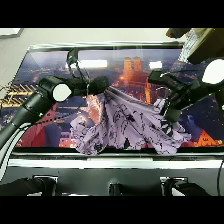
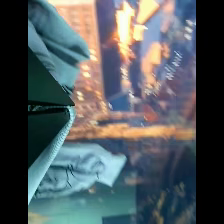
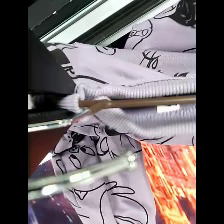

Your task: Fold the clothes and pants, and hang the long-sleeved shirts on hangers.

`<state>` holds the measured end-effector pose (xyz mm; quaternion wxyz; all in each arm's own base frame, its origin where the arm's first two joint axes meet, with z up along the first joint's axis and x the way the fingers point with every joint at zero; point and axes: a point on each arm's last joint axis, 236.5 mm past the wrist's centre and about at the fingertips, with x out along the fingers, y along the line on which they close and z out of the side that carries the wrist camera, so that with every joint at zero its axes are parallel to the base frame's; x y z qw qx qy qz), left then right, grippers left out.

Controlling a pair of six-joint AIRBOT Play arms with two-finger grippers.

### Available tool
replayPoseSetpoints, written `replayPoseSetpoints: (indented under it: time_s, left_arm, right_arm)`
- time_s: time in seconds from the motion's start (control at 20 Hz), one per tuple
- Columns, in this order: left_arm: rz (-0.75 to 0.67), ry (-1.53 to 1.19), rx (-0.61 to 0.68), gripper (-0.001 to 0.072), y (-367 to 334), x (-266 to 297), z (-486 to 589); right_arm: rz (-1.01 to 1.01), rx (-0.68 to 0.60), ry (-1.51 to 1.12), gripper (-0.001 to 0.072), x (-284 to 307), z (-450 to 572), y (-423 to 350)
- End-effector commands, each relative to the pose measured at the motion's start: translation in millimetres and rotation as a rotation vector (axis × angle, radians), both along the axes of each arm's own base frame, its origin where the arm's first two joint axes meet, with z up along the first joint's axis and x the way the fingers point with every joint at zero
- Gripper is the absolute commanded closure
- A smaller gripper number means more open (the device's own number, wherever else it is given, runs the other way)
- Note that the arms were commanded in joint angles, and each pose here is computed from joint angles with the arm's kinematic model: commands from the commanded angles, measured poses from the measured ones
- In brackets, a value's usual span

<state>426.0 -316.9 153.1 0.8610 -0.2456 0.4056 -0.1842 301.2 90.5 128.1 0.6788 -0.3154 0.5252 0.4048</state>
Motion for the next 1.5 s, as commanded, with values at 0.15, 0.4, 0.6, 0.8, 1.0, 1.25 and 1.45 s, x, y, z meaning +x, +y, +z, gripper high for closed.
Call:
replayPoseSetpoints:
  time_s: [0.15,0.4,0.6,0.8,1.0,1.25,1.45]
  left_arm:
    - [-0.050,-0.090,-0.067,0.0686,-28.9,-7.6,41.8]
    - [-0.142,-0.051,-0.070,0.0686,-69.3,-41.5,30.2]
    - [-0.231,0.008,-0.125,0.0686,-107.2,-81.7,28.6]
    - [-0.275,0.053,-0.069,0.0685,-116.6,-99.0,7.1]
    - [-0.340,0.023,0.059,0.0222,-91.4,-86.6,-7.0]
    - [-0.434,-0.157,0.160,0.0025,-21.0,-54.3,52.4]
    - [-0.648,-0.131,0.416,0.0032,51.9,-69.0,33.0]
  right_arm:
    - [-0.026,0.040,-0.015,0.0683,19.6,-9.3,10.4]
    - [-0.031,0.111,-0.053,0.0683,38.1,-11.5,27.3]
    - [-0.043,0.131,-0.100,0.0682,51.9,-9.8,31.2]
    - [-0.032,0.122,-0.068,0.0682,41.4,-9.6,29.6]
    - [-0.027,0.124,-0.095,0.0682,34.9,2.4,28.4]
    - [0.021,0.125,-0.112,0.0682,34.8,3.9,30.4]
    - [0.158,0.123,-0.200,0.0682,44.7,8.6,36.0]
